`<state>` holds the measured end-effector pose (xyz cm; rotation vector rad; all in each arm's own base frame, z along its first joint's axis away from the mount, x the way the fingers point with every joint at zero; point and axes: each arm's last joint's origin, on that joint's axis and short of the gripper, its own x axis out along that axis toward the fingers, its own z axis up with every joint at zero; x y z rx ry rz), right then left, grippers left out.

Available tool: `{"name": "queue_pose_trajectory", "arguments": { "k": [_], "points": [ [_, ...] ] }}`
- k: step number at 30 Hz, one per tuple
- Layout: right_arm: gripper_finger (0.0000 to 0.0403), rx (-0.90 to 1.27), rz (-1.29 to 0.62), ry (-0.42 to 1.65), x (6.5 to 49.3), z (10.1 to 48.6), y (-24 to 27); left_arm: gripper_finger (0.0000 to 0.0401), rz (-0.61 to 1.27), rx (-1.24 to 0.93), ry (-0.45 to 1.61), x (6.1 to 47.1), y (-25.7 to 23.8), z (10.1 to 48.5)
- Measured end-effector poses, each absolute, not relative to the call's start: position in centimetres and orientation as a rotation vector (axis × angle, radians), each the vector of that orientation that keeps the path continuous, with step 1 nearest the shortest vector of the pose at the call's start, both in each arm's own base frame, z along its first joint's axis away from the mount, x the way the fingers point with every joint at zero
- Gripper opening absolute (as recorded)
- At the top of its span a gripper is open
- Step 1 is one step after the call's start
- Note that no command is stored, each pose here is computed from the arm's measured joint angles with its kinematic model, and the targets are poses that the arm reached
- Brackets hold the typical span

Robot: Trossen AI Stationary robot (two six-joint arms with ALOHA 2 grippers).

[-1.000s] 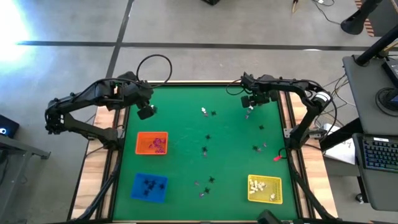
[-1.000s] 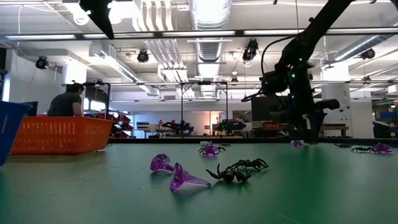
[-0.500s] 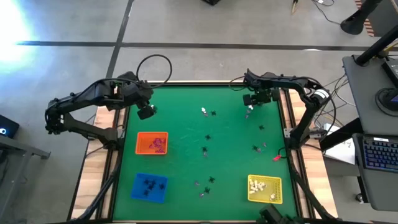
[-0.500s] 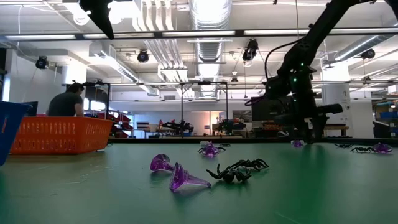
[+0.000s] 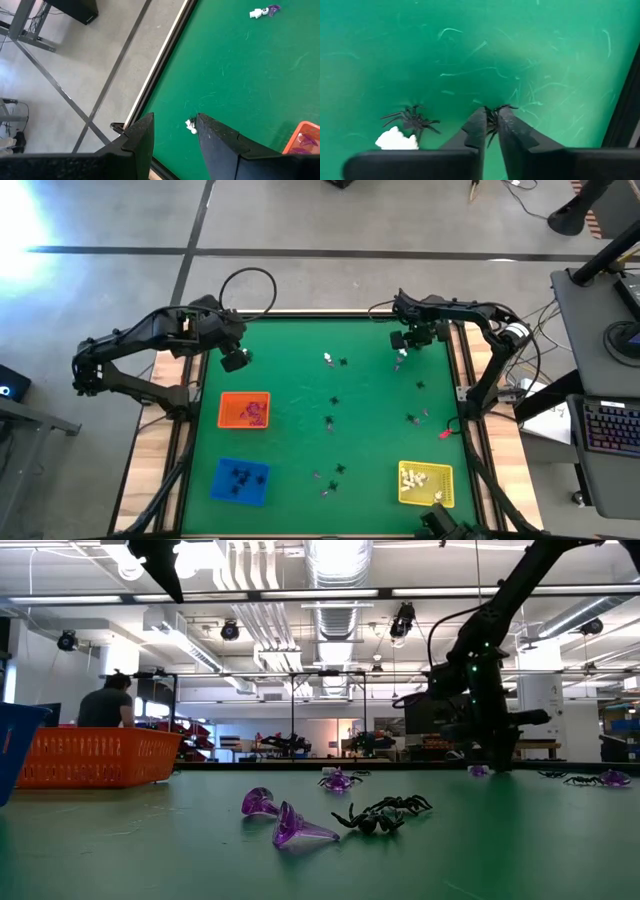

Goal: Sort Halloween decoration
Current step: Put the black spider toy into the blue bin

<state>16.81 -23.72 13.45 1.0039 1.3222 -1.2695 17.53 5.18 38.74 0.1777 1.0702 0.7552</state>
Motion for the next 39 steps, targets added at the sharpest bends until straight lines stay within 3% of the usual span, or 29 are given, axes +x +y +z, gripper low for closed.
{"name": "queue_pose_trajectory", "arguments": {
  "k": [5, 22, 29, 39],
  "points": [
    [0.0010, 0.989, -1.277, 1.321, 16.7, 13.6, -23.8, 0.0132, 0.755, 0.178, 1.070, 17.5, 5.2, 38.7],
    [0.0008, 0.917, -1.276, 1.105, 15.5, 21.3, -21.6, 0.0132, 0.744, 0.196, 1.075, 17.6, 5.2, 38.8],
    [0.0010, 0.859, -1.220, 1.123, 15.2, 21.9, -21.3, 0.0132, 0.744, 0.196, 1.074, 17.6, 5.2, 38.8],
    [0.0081, 0.870, -1.086, 1.254, 15.7, 20.0, -21.7, 0.0132, 0.744, 0.196, 1.075, 17.6, 5.2, 38.8]
  ]
}}
